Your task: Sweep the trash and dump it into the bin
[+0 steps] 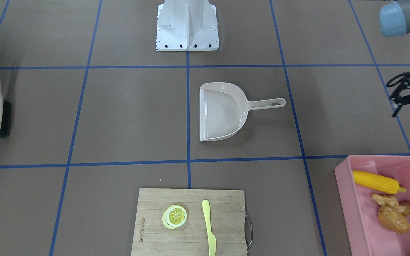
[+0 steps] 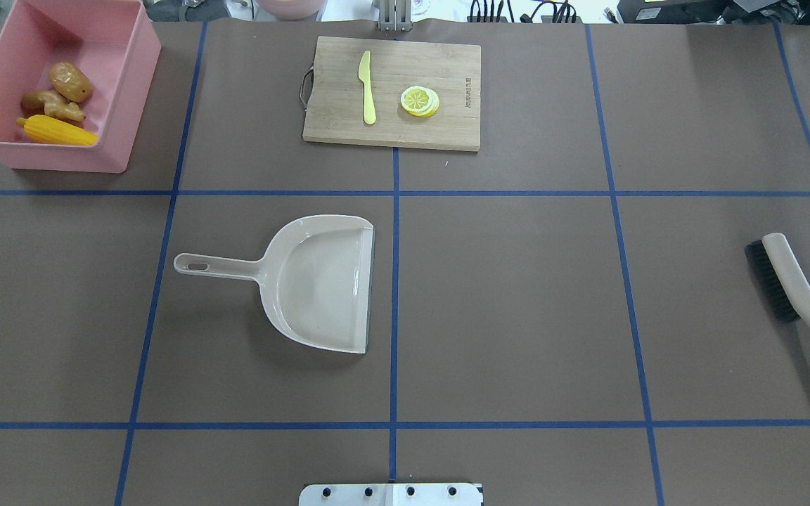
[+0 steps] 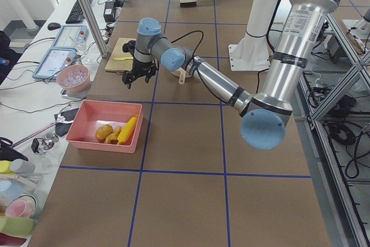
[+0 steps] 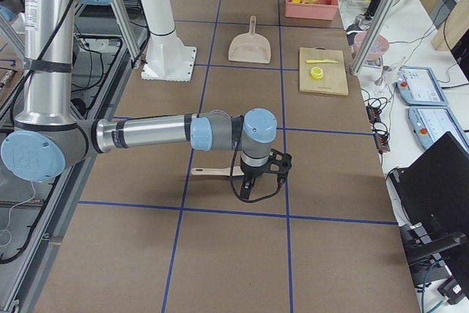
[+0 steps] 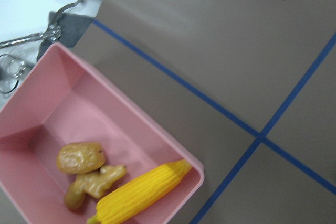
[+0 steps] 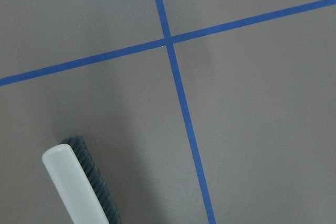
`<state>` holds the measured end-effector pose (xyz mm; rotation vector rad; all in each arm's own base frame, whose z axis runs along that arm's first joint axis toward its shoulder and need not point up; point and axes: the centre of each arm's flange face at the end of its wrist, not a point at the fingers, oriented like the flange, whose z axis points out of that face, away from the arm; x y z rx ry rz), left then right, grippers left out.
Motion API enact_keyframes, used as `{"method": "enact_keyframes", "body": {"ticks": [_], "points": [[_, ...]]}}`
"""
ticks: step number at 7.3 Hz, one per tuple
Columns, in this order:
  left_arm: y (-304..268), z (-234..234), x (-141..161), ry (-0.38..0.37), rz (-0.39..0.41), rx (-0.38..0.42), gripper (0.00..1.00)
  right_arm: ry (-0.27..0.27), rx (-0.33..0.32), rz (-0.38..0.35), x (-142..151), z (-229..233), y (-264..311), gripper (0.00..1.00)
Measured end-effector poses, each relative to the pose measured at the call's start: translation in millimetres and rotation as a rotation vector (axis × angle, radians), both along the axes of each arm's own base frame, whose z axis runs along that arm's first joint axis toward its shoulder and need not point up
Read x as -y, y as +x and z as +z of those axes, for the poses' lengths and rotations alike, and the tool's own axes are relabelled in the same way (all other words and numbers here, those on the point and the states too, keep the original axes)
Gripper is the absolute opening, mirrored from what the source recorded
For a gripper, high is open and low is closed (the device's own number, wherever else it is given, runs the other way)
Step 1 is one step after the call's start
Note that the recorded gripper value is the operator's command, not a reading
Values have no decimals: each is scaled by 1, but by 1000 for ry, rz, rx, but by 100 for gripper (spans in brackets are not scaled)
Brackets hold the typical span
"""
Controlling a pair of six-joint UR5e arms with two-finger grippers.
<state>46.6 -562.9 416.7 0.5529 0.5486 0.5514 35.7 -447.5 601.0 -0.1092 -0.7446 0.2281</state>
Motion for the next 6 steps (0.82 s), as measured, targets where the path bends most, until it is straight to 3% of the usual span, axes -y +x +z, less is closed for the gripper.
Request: {"method": "enact_keyframes", "body": {"ticks": [2, 4, 6], "points": [[-86, 89, -46, -252, -118, -74, 98, 0, -1, -1, 0, 0, 0, 100], [-129, 154, -99, -527, -194, -184, 98, -1, -2, -1, 0, 1, 0, 100], [-136, 208, -132, -680, -226, -182, 98, -1, -1, -1, 0, 0, -1, 100]]}}
